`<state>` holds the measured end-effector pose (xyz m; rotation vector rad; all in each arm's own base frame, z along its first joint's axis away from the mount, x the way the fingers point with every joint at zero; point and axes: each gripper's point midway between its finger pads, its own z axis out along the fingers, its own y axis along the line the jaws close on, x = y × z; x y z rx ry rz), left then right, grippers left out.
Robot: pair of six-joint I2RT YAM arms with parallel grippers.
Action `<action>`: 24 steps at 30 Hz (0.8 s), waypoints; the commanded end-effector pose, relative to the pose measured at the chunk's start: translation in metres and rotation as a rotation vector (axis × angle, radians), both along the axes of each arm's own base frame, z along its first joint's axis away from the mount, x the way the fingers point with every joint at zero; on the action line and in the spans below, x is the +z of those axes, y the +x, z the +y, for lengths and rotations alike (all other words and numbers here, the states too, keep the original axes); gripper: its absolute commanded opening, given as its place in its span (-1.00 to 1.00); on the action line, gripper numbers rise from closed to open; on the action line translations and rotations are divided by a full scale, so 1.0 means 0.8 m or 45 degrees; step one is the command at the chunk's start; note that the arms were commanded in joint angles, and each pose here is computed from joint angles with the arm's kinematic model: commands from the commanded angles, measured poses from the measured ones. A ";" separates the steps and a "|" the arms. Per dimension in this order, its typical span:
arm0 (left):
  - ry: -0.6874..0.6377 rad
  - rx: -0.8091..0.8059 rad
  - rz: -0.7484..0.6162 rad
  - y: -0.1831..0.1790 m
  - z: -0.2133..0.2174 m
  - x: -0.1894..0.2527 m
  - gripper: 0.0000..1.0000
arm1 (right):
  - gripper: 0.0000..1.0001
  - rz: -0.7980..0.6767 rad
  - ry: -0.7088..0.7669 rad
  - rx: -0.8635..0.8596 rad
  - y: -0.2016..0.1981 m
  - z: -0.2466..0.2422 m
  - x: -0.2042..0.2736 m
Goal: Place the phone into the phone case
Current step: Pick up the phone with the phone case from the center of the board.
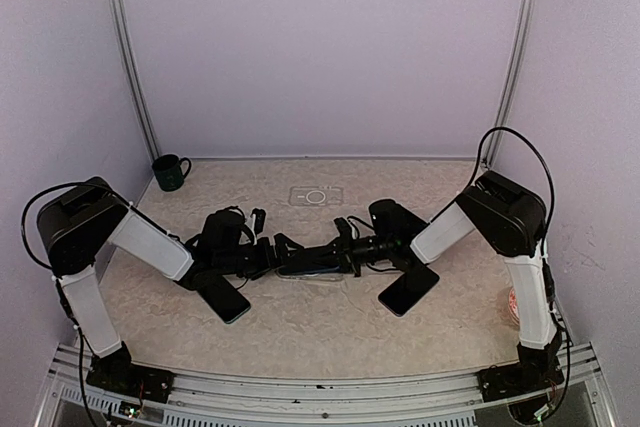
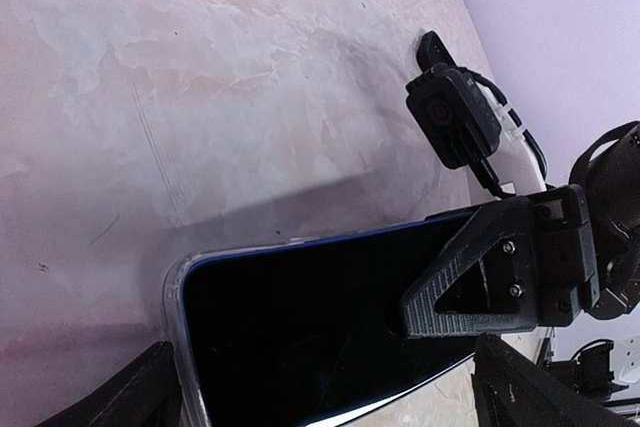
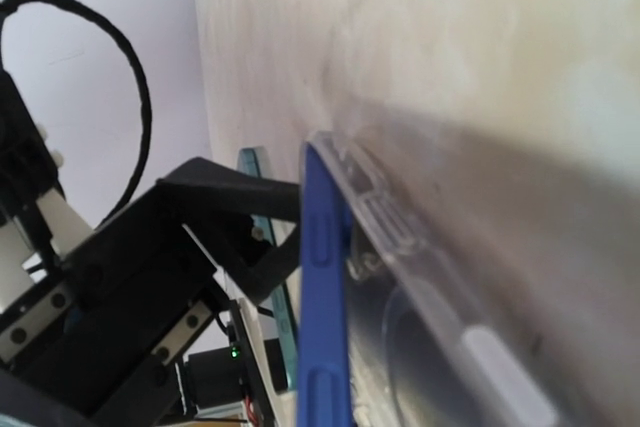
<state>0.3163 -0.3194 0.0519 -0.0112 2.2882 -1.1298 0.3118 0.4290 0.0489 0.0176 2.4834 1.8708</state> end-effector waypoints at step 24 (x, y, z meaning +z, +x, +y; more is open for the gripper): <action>-0.107 -0.159 0.010 -0.031 -0.019 0.031 0.96 | -1.00 -0.284 0.297 0.100 -0.033 -0.003 0.085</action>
